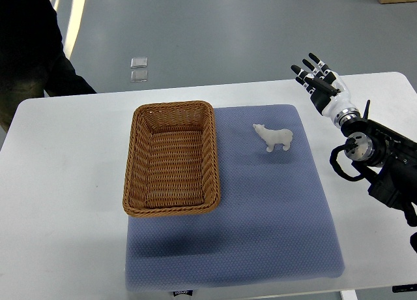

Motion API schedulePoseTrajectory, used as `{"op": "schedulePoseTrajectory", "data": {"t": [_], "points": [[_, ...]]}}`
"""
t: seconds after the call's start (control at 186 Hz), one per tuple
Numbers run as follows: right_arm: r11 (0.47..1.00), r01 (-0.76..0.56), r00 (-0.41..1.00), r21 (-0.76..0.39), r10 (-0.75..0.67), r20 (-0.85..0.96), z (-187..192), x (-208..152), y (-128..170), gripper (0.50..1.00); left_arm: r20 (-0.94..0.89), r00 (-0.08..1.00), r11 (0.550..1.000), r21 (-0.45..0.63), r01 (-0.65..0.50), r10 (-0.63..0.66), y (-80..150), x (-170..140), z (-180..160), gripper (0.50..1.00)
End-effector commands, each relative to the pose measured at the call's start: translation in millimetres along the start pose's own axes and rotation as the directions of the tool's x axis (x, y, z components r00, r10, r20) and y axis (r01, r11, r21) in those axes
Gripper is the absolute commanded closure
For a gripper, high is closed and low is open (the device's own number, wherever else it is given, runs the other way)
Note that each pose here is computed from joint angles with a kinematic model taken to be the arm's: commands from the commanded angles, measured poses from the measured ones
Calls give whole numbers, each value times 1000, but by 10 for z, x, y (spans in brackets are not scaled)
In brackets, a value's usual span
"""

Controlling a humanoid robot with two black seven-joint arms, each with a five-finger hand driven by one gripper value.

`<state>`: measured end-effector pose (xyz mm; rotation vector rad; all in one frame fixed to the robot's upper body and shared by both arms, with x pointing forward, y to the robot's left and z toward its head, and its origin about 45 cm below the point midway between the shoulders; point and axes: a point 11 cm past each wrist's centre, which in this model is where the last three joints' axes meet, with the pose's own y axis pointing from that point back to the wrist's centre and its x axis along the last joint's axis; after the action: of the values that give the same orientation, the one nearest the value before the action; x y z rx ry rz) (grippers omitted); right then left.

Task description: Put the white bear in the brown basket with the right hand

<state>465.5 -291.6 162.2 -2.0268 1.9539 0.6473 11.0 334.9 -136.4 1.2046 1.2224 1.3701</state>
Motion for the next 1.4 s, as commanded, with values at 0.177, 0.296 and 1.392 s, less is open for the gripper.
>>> {"op": "schedulePoseTrajectory", "data": {"t": [0.177, 0.296, 1.392], "points": [[1000, 0, 1000, -4, 0, 0, 12, 9, 5, 576, 5, 1000, 1000, -3, 1, -1, 1, -4, 17, 500], [1000, 5, 1000, -6, -5, 3, 24, 30, 21, 574, 5, 1000, 1000, -3, 1, -1, 1, -4, 17, 500], [887, 403, 663, -228, -454, -595, -43, -182, 170, 579, 5, 1000, 1000, -6, -1, 1, 1, 0, 28, 500]]}}
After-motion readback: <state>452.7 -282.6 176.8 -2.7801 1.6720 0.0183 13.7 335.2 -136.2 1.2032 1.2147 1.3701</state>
